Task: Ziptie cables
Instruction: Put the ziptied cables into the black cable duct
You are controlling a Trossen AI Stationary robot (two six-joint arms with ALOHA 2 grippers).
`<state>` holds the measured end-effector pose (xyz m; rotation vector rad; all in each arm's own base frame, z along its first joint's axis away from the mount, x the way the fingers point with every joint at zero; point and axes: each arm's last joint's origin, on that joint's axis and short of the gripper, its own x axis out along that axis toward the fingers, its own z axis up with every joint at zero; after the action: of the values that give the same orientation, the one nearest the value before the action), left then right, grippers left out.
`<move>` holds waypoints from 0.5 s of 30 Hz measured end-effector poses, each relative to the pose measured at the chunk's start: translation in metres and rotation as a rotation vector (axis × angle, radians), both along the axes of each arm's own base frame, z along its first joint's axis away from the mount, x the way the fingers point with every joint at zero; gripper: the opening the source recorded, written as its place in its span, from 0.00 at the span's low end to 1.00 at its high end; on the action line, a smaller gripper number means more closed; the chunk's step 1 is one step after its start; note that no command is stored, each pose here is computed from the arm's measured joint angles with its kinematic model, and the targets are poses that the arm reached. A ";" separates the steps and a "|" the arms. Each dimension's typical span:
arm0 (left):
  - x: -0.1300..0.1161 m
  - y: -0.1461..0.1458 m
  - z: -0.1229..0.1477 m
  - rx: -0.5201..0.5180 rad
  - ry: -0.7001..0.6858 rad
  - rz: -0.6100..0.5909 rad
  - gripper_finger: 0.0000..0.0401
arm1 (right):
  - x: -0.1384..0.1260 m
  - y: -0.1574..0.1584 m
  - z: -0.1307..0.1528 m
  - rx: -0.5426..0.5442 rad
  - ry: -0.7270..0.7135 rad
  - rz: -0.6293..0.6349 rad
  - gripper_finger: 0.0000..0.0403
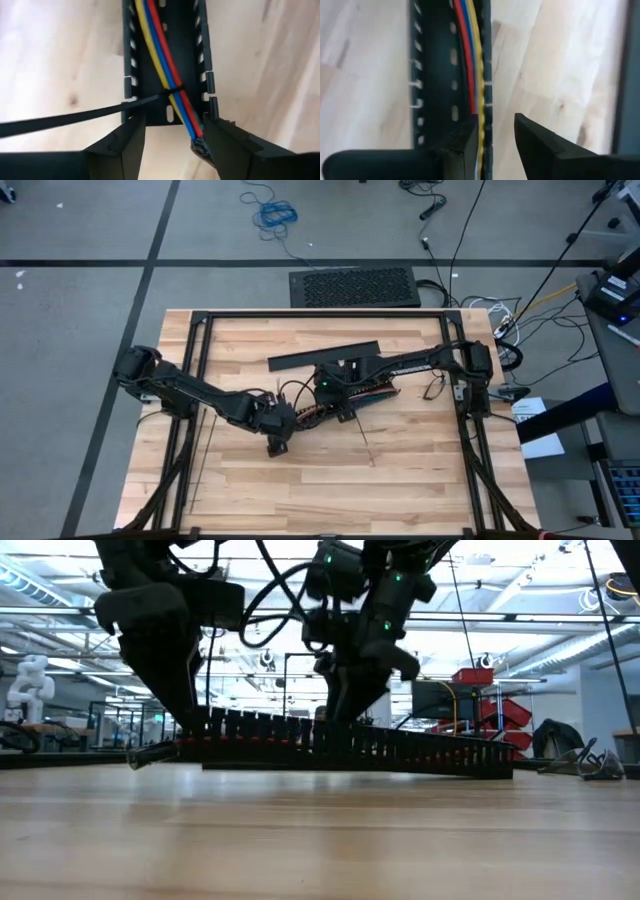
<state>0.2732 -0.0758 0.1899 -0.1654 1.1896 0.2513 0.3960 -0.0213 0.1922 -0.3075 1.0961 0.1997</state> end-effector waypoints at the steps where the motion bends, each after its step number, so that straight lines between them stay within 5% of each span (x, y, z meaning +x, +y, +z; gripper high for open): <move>1: -0.002 0.000 0.000 0.017 0.012 0.001 0.50 | 0.000 0.001 0.003 0.002 -0.011 -0.001 0.29; 15: -0.013 -0.002 -0.001 0.150 0.043 0.127 0.50 | 0.004 0.005 0.012 0.018 -0.093 -0.065 0.24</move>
<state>0.2600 -0.0782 0.1887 -0.1047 1.1992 0.4561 0.4001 -0.0159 0.2046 -0.2625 1.0106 0.1362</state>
